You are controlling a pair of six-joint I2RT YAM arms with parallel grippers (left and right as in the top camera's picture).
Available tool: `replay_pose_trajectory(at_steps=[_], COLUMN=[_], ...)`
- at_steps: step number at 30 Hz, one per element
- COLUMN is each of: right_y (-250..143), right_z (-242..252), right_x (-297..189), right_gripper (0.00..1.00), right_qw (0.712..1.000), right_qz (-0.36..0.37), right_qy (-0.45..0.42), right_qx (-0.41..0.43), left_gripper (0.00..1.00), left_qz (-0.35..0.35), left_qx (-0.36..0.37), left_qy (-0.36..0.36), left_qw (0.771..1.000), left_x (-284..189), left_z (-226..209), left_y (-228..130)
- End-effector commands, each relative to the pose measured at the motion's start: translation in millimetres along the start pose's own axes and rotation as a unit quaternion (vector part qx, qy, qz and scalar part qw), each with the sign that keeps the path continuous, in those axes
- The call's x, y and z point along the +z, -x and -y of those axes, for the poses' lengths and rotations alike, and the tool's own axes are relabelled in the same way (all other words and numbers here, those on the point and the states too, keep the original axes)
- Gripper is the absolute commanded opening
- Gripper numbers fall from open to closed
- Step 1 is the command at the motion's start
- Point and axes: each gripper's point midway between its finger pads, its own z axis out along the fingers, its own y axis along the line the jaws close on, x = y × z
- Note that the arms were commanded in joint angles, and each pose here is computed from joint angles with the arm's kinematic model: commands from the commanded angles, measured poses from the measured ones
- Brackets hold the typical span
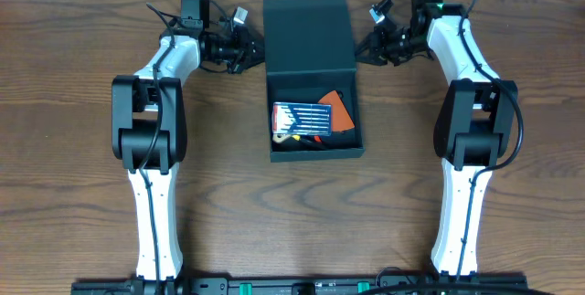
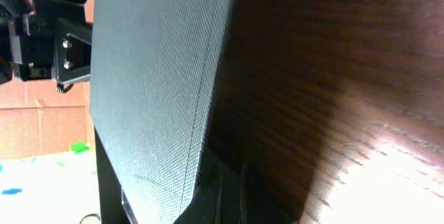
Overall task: Pack container
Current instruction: 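Tip the upright lid over the box with both grippers and release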
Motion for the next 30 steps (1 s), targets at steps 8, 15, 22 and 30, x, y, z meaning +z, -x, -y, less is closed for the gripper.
replay_pose_trajectory(at_steps=[8,15,22,30], right_y=[-0.6,0.3,4.0,0.8], right_z=[-37.5,-52.3,-70.6,-80.6], right_x=[-2.0,-13.1,-28.1,-41.4], right_gripper=[0.01,0.01,0.01,0.01], right_qw=[0.997,0.996,0.995,0.995], right_qz=[-0.002,0.003,0.016,0.019], right_qy=[0.052,0.052,0.047,0.024], right_qx=[-0.05,-0.066,-0.092,-0.095], left_gripper=[0.05,0.06,0.05,0.06], left_qz=[0.001,-0.003,-0.008,-0.029], left_qx=[0.1,0.124,0.146,0.169], left_qy=[-0.029,-0.027,0.042,0.077], left_qw=[0.995,0.992,0.988,0.982], left_x=[-4.8,-6.0,-18.1,-27.8], left_z=[82.9,102.6,94.3,102.5], left_y=[-2.6,-12.7,-30.8,-55.1])
